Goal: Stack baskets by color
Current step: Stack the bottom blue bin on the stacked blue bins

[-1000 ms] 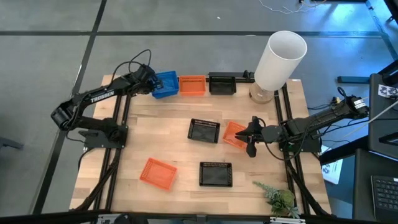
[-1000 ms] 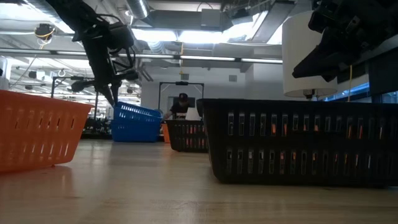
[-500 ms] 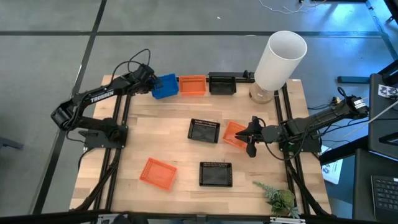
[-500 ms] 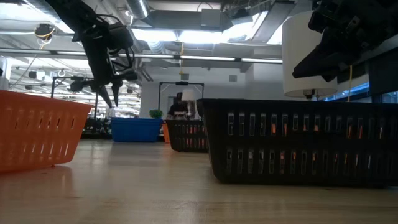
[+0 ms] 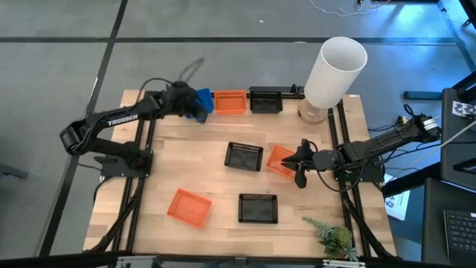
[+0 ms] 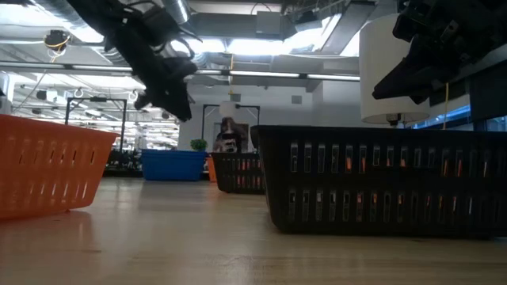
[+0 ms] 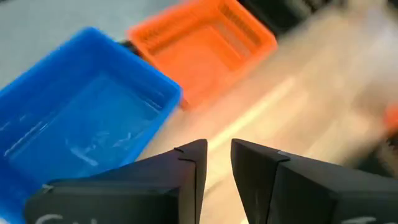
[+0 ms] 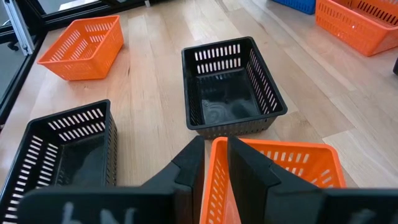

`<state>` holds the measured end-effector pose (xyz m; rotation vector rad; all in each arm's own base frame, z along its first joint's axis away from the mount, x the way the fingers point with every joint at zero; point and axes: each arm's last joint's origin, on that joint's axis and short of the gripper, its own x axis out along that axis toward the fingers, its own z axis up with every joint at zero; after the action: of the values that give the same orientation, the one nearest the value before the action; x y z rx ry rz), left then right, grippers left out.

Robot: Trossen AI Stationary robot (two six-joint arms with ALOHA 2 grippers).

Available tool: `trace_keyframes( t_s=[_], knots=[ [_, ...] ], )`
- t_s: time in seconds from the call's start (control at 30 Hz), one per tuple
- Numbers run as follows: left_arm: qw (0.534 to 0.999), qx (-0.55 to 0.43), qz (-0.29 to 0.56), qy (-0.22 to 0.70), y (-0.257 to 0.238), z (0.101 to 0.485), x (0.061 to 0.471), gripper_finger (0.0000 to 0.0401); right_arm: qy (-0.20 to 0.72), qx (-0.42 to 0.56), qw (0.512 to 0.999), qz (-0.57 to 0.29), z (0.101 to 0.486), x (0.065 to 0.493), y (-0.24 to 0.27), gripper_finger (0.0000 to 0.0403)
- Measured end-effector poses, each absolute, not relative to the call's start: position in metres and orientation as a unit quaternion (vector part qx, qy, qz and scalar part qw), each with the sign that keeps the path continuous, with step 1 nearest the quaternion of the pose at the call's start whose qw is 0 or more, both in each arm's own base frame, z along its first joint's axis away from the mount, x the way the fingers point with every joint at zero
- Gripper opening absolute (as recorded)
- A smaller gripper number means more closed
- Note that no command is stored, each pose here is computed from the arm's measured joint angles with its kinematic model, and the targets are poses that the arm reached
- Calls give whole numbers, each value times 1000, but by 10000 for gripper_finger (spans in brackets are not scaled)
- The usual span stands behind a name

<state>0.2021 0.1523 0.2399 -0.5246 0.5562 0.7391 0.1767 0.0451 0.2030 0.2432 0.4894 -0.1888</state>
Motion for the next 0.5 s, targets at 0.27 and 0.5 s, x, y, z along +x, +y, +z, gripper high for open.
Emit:
trace_keyframes(
  t_s=[0.27, 0.5],
  knots=[
    [821, -251, 335, 387, 159, 196, 211, 45, 241, 121, 958, -93, 203, 177, 45, 70],
    [777, -265, 382, 425, 175, 172, 208, 39, 241, 121, 958, -93, 203, 177, 45, 70]
  ],
)
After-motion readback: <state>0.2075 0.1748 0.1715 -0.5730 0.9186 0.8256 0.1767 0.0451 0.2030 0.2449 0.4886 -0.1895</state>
